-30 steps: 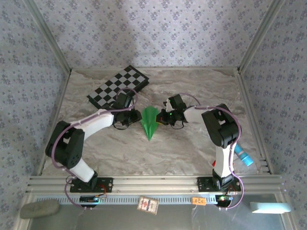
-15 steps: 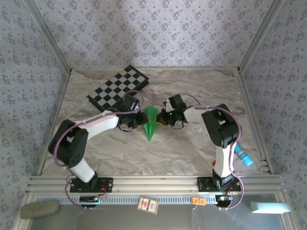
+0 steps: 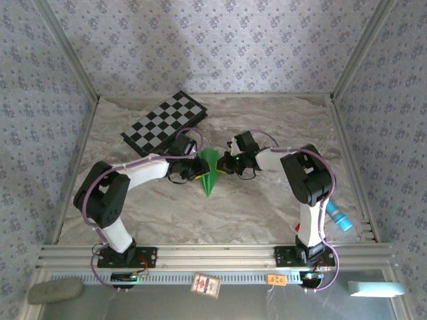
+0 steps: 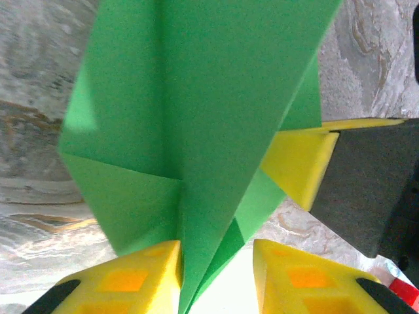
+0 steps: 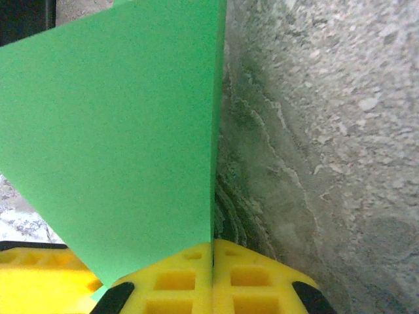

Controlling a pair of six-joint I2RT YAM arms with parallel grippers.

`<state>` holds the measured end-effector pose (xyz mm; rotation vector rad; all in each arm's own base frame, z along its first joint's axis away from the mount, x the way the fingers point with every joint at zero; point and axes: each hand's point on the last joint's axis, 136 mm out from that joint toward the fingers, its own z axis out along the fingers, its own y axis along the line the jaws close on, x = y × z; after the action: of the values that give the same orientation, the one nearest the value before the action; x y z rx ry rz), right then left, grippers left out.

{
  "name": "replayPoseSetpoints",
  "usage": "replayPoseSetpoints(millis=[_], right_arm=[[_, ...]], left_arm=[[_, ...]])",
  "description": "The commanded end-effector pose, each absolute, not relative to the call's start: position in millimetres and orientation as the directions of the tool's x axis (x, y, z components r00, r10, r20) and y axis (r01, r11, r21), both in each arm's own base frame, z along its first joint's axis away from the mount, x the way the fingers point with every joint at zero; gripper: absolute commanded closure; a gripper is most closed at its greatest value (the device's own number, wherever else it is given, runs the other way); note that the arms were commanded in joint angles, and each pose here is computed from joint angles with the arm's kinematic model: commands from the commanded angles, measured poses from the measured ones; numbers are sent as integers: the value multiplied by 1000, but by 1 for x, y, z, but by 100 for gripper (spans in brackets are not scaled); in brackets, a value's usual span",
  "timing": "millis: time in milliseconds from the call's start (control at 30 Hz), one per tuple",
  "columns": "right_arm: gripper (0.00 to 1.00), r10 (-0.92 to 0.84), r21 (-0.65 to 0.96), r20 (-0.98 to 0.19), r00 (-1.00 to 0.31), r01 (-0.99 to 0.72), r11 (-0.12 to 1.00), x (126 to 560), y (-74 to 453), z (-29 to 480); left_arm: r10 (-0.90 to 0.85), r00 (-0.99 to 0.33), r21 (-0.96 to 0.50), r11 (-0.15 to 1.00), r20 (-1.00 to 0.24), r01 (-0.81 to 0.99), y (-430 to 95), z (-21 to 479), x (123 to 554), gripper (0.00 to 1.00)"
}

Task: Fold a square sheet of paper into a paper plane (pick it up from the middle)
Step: Move the paper plane to the top-center of the table.

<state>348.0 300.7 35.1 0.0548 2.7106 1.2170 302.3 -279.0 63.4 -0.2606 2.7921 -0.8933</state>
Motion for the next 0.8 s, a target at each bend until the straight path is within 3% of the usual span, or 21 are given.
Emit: replayPoseSetpoints(millis=[0, 500, 767], right_arm=[[95, 106, 766, -133, -985, -34, 642, 354, 305, 41], [94, 108, 769, -126, -986, -28, 638, 353, 305, 40], [91, 107, 771, -126, -986, -29, 636, 351, 305, 41]], left_arm=[[-181, -974, -580, 812, -133, -72, -293, 64, 300, 67], [-136, -980, -436, 898, -145, -60, -290, 39, 298, 67], [-128, -980, -431, 901, -155, -50, -295, 39, 301, 78]])
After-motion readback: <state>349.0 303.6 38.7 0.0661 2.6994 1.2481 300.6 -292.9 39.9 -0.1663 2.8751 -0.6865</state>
